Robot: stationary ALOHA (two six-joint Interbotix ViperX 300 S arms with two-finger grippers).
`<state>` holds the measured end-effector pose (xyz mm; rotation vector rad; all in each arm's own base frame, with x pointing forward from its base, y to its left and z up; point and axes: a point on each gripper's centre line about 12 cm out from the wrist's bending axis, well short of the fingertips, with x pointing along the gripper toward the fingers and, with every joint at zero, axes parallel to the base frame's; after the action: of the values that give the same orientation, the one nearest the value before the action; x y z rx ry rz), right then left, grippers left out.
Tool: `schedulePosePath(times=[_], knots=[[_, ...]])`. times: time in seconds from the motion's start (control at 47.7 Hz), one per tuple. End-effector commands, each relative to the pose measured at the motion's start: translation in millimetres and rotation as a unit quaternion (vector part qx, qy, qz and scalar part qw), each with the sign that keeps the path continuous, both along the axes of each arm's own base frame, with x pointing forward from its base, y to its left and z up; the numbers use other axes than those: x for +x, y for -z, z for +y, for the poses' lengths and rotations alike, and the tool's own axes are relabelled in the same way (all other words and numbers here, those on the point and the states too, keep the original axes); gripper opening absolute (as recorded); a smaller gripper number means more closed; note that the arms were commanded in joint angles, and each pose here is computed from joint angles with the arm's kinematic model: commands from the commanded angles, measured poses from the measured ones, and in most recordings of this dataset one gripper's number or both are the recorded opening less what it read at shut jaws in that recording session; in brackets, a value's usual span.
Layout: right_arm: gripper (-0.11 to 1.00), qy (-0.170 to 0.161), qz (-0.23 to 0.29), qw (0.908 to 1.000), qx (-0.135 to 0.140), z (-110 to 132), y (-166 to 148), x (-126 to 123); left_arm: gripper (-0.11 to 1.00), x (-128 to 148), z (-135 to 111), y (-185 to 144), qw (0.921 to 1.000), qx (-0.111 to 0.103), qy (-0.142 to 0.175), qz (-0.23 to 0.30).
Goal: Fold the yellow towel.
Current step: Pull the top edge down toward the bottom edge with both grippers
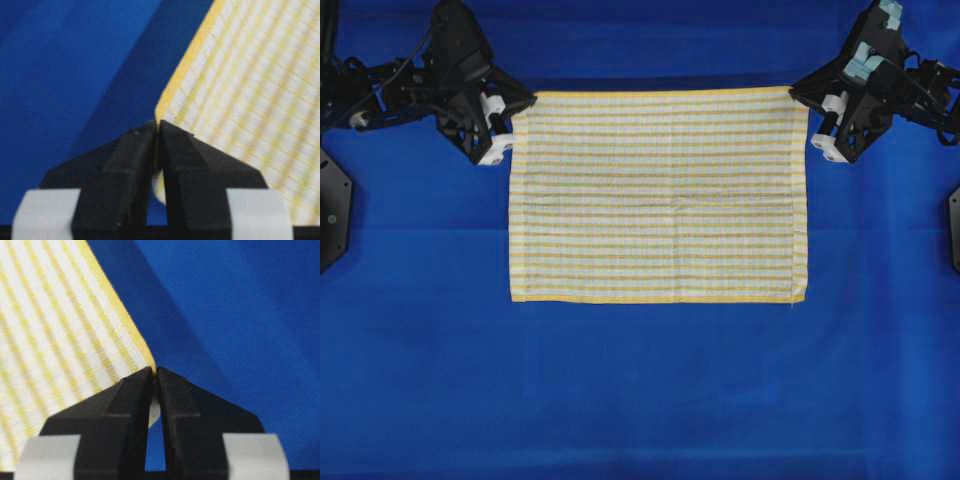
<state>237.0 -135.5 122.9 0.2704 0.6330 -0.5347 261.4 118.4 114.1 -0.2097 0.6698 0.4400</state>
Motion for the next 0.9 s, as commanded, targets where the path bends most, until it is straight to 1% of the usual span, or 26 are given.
schedulePosePath(times=[0.0, 0.042, 0.189, 0.335, 0.44, 0.65, 0.796, 0.88], knots=[[0.05, -0.01, -0.012, 0.9999, -0.003, 7.0, -10.4, 1.9, 0.02, 3.9, -8.9, -11.2, 0.9998, 0.002, 0.014, -0.014], [0.05, -0.015, -0.015, 0.9998, 0.0, 11.6, -12.7, 1.9, 0.02, 4.4, -14.9, -13.7, 0.9996, -0.001, 0.021, -0.016], [0.05, -0.027, -0.025, 0.999, 0.027, 34.5, -15.9, -1.7, 0.02, 6.2, -41.8, -24.0, 0.9979, -0.016, 0.054, -0.031], [0.05, -0.051, -0.036, 0.9969, 0.048, 58.2, -22.0, -5.2, 0.02, 4.4, -66.9, -25.6, 0.9953, -0.04, 0.078, -0.042], [0.05, -0.072, -0.042, 0.9943, 0.067, 77.2, -24.9, -7.4, 0.02, 3.5, -85.0, -24.4, 0.9926, -0.062, 0.094, -0.045], [0.05, -0.115, -0.05, 0.9873, 0.097, 109.6, -26.7, -8.2, 0.02, 6.5, -115.2, -25.3, 0.9864, -0.095, 0.125, -0.05], [0.05, -0.133, -0.049, 0.9833, 0.114, 124.0, -25.5, -6.3, 0.02, 7.4, -132.9, -26.9, 0.9817, -0.108, 0.148, -0.052], [0.05, -0.141, -0.046, 0.981, 0.125, 131.9, -23.8, -5.5, 0.02, 7.6, -140.8, -27.7, 0.9795, -0.119, 0.154, -0.053]])
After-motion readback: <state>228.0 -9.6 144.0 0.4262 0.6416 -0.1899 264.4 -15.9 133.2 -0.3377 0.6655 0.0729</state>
